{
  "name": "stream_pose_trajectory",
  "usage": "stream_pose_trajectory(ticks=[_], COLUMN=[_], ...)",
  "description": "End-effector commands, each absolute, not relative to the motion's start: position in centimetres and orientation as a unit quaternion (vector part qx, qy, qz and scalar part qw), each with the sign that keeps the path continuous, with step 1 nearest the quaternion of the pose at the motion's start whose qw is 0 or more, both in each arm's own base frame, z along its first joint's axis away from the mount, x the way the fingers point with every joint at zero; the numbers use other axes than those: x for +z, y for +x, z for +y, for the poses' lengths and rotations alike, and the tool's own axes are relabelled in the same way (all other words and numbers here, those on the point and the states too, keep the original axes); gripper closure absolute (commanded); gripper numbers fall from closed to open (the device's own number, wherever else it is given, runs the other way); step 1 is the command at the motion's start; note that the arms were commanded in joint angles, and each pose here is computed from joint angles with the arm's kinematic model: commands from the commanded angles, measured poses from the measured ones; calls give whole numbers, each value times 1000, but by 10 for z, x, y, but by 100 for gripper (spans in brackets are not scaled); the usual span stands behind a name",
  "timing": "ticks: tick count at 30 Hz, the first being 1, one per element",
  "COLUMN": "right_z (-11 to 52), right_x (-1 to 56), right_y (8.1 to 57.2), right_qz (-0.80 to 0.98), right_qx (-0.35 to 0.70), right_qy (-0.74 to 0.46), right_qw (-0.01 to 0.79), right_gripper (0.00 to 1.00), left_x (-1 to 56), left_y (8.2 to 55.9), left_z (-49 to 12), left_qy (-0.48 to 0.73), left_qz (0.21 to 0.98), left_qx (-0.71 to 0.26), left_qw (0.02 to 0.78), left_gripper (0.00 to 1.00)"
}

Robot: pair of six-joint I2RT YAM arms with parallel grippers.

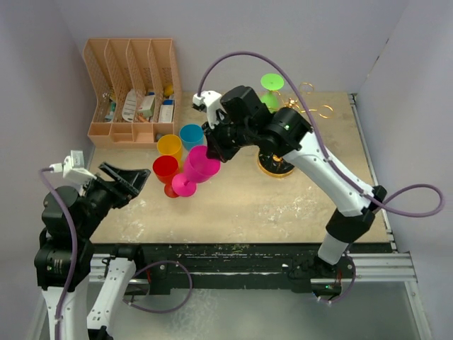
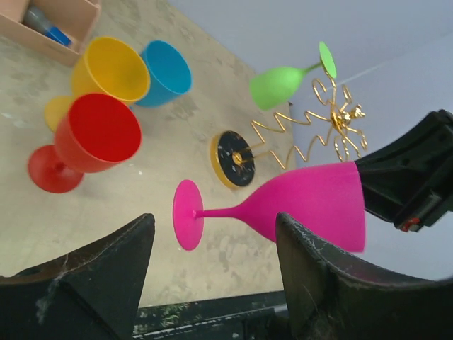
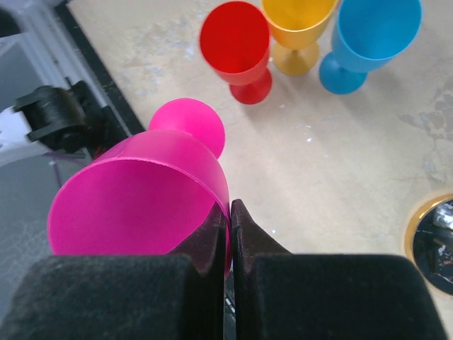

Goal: Take the wine glass off the wine glass rack

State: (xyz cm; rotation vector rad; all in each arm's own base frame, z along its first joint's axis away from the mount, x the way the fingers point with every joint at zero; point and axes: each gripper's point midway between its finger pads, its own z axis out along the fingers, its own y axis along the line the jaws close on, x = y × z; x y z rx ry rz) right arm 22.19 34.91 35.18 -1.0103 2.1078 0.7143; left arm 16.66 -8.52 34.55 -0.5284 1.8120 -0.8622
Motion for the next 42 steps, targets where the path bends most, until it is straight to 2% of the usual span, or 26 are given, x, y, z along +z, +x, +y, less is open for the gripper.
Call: stream_pose_trajectory(ticks=[1, 13, 32, 35, 42], right_z=[352, 367, 389, 394, 400], right_x=[338, 247, 192, 191, 196], right_y=[254, 297, 339, 342, 349], right_qz=[834, 874, 884, 882, 878], right_qx=[215, 115, 83, 89, 92], right_qy=[-358, -351, -333, -333, -331], right_qw=[361, 315, 318, 321, 333], right_gripper=[100, 100, 98, 95, 80], left_x=[333, 329, 320, 319, 318], left_y=[156, 148, 144, 144, 145], left_z=[-52, -51, -58, -58, -58], left_qy=[-244, -242, -236, -236, -238], left_qz=[764, 769, 776, 777, 778], left_qx=[-264, -257, -272, -272, -271], left_qw=[536, 533, 517, 516, 515], left_gripper=[28, 28, 28, 28, 28])
